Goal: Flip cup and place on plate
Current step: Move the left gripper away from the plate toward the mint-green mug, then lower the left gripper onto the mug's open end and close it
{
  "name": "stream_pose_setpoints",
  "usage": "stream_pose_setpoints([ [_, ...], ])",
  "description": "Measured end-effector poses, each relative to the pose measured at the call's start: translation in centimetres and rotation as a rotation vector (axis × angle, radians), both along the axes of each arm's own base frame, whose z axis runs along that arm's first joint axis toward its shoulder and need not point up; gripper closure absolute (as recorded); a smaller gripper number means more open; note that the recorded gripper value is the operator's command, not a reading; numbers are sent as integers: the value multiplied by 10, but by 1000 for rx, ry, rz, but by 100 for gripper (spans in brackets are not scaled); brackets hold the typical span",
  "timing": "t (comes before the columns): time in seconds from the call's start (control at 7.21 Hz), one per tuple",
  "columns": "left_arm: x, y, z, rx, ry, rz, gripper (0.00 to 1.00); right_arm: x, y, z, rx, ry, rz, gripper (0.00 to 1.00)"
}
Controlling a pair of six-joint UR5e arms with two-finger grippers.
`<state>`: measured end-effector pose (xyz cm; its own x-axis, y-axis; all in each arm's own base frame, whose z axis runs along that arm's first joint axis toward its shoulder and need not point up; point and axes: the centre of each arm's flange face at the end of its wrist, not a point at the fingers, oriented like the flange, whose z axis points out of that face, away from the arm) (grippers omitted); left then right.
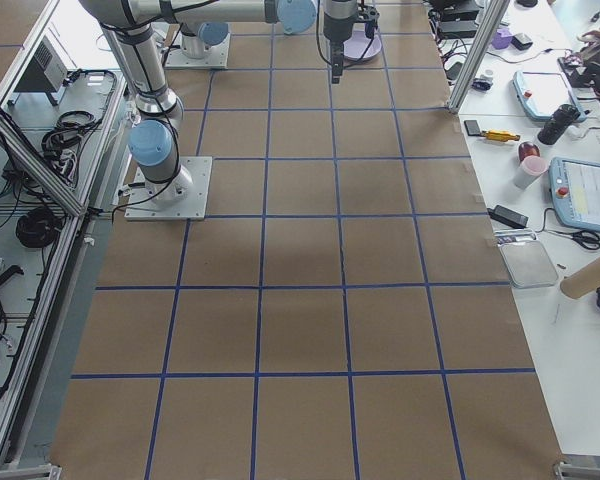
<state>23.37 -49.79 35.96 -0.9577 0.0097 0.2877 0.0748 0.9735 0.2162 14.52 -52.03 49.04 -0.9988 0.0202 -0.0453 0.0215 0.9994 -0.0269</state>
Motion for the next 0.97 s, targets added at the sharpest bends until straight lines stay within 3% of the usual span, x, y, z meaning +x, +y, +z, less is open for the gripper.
stream_pose_setpoints([
  [0.55, 76, 18, -76, -11, 205, 69, 0, 0, 0, 0, 0, 0, 0, 0],
  [0.97, 95, 39, -128, 0, 370, 109, 0, 0, 0, 0, 1, 0, 0, 0],
])
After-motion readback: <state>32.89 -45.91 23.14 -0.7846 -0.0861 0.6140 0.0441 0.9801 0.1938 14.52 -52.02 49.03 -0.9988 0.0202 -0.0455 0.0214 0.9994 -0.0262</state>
